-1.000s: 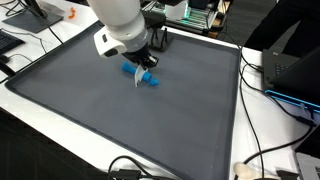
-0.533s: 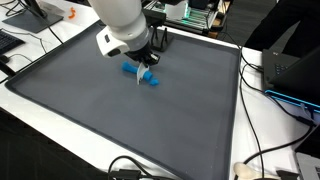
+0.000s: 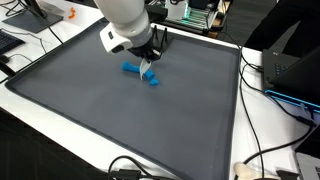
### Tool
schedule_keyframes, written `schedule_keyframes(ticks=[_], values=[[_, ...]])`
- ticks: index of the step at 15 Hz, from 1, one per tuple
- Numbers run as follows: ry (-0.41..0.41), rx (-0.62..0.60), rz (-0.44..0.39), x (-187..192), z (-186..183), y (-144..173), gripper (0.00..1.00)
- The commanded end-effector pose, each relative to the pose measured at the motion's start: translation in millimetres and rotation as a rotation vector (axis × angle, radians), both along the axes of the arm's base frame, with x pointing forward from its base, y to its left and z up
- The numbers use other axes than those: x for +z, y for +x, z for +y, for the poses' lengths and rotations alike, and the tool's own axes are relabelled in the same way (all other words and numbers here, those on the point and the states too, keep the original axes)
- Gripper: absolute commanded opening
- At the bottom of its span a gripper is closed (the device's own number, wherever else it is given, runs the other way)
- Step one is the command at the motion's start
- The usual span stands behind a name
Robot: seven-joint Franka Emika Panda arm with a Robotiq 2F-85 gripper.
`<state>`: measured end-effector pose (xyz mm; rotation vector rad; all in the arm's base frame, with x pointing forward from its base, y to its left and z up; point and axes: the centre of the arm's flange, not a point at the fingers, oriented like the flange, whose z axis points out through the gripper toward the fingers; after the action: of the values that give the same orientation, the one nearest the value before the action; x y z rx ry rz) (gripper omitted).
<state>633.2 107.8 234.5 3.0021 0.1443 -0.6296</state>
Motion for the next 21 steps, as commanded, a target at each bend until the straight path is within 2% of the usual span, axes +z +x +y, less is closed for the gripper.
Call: schedule_keyframes(ticks=[1,7,12,21], values=[[0.025,-0.005,-0.010,17,-6,-14,0.01],[0.011,-0.025,-0.048,37,-21,-7,0.01],[-0.001,-0.048,-0.057,28,-33,1,0.01],[0.006,-0.044,-0.075,18,-31,11,0.01]])
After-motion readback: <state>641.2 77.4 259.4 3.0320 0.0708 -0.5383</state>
